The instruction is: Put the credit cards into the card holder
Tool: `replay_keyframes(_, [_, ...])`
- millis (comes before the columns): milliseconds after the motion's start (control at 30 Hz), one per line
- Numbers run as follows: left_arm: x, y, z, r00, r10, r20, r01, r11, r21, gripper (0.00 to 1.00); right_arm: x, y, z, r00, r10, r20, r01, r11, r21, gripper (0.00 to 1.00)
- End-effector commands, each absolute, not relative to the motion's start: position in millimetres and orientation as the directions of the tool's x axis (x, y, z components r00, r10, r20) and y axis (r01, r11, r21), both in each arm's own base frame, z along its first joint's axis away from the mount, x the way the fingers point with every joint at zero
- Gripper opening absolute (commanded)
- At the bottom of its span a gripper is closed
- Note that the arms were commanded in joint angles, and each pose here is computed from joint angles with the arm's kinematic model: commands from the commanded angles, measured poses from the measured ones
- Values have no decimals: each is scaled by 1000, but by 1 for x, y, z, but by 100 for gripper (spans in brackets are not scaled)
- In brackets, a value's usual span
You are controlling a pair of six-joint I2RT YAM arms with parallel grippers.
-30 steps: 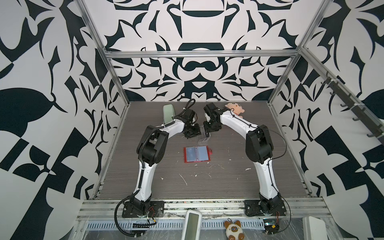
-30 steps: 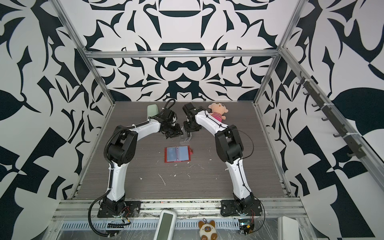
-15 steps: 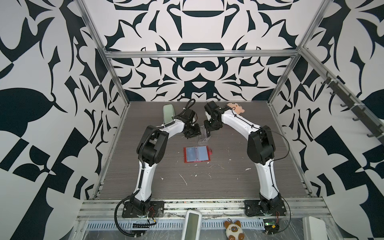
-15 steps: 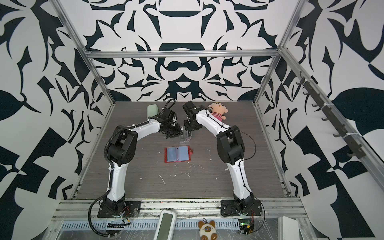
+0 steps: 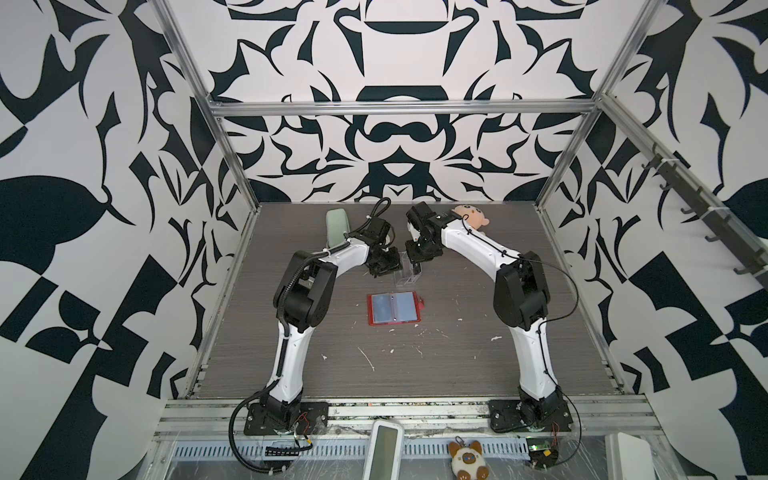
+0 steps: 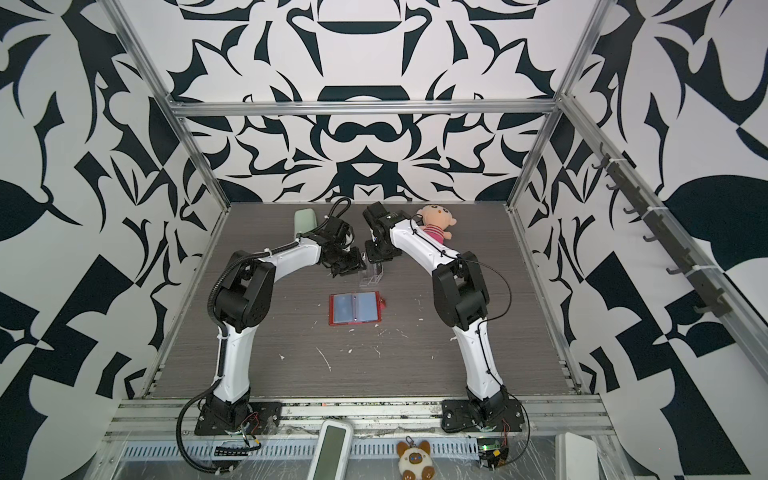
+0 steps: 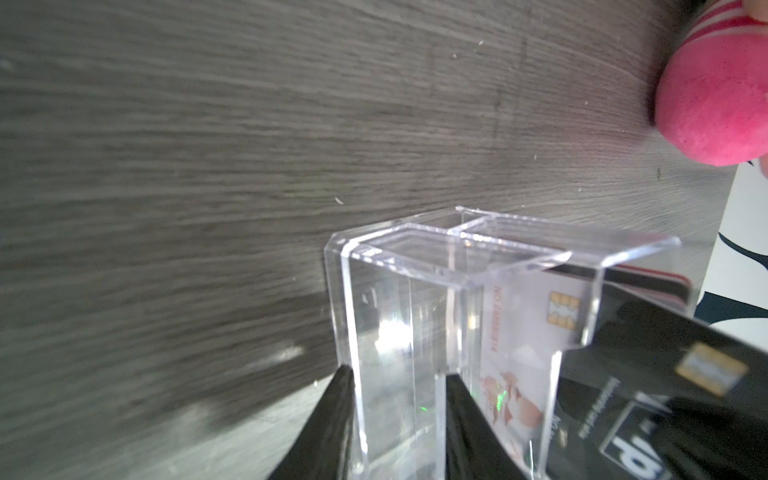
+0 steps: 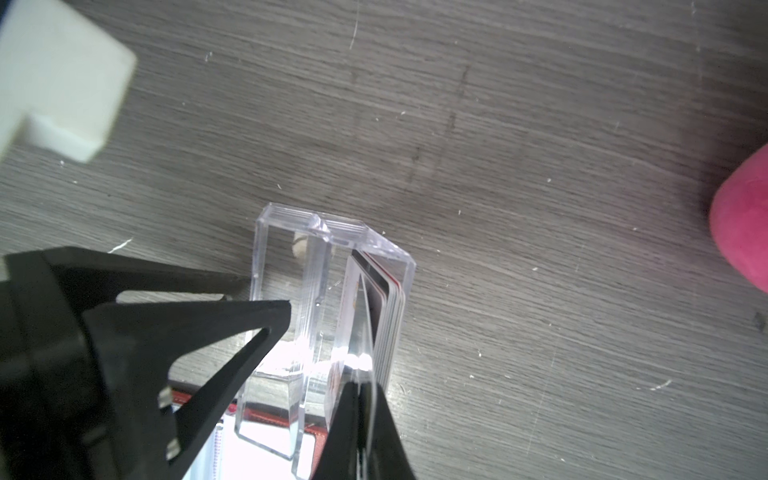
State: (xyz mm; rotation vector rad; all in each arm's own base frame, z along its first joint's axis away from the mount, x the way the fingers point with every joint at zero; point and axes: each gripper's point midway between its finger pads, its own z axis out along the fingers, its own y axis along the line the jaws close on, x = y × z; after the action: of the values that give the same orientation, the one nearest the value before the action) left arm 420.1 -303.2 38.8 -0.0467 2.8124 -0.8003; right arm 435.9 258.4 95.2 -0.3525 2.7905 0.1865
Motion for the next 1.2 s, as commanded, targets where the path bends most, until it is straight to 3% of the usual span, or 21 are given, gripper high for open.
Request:
replay_keyframes(0, [409,-288,15,-988,-94,-124,-27,889,-456,37,438,241,134,-900,-205,-385,-240,970,44,14])
replay_keyframes(200, [409,-288,15,-988,-95,-122,-29,890,-456,36,437,240,136,-898,-207,-387,-239,970,36,16])
replay_keyframes(500, [409,-288,17,-987,-97,-125,-29,889,-458,36,434,239,143,-895,-210,-393,-243,969,35,0])
replay_keyframes(700, [408,-290,22,-988,-88,-130,-16,880,-475,37,429,245,149,-890,-206,-407,-260,962,81,0])
replay_keyframes(1033, [408,-314,89,-963,-15,-270,150,802,-578,56,411,253,171,-853,-172,-493,-303,932,199,0])
replay_keyframes(1167, [404,-313,107,-948,-9,-317,182,802,-569,57,398,251,175,-840,-153,-520,-318,916,245,0])
